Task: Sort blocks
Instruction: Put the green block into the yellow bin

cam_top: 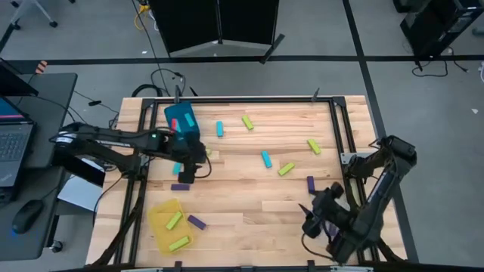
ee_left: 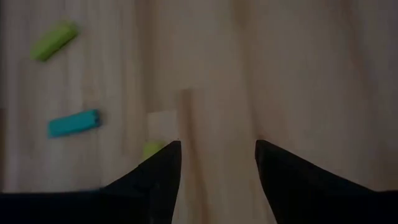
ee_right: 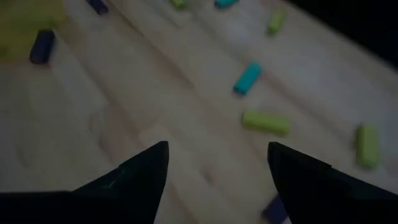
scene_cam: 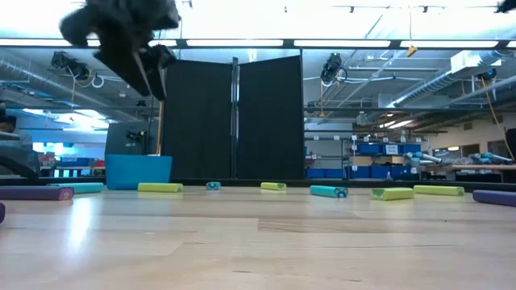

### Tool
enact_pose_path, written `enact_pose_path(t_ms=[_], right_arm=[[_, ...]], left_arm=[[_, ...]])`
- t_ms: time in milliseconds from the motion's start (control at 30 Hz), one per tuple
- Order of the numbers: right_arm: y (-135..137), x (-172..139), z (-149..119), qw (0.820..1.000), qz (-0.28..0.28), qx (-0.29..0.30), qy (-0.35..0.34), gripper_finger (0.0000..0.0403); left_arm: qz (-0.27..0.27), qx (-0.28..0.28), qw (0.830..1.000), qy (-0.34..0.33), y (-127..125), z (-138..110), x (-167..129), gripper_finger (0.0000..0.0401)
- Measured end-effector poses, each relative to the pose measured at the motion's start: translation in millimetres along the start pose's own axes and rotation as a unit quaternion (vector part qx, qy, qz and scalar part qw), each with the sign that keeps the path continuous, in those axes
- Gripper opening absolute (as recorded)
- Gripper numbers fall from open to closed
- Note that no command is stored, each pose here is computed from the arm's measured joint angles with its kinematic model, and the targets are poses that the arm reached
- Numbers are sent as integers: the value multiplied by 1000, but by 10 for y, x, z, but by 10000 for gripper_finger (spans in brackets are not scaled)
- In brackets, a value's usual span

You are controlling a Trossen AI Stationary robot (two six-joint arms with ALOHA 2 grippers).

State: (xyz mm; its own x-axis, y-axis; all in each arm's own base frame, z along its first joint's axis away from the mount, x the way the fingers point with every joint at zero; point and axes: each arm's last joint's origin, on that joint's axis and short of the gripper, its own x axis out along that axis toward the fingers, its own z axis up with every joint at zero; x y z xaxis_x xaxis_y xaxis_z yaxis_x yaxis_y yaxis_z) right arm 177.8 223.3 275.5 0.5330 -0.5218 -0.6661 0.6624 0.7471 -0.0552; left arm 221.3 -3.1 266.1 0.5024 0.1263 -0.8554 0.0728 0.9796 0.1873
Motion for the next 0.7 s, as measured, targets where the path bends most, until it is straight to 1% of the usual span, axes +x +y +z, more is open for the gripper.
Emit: enact_pose_path(t_ms=[33, 133, 200, 300, 467, 567, 700], right_arm=[[-6, 22, 52, 1000, 0, -8, -10, 283], [-21, 73, 186, 999, 4, -29, -29, 284], [-13, 100, 247, 999, 10, -44, -28, 283], [5, 137, 303, 998, 15, -61, -28, 282], [53, 168, 338, 997, 28, -70, -29, 282], [83, 167, 341, 997, 39, -66, -31, 280], [96, 166, 342, 997, 44, -62, -31, 276]], left_arm=[[13, -5, 1000, 7, -3, 17, 49, 214], [28, -28, 999, 10, 19, 96, 228, 214], [38, -9, 998, 43, 54, 93, 383, 214], [51, 13, 994, 97, 182, 53, 629, 214], [33, 20, 985, 168, 437, -44, 917, 214], [22, 14, 982, 187, 573, -71, 1009, 214], [10, 18, 980, 197, 669, -81, 1085, 214]])
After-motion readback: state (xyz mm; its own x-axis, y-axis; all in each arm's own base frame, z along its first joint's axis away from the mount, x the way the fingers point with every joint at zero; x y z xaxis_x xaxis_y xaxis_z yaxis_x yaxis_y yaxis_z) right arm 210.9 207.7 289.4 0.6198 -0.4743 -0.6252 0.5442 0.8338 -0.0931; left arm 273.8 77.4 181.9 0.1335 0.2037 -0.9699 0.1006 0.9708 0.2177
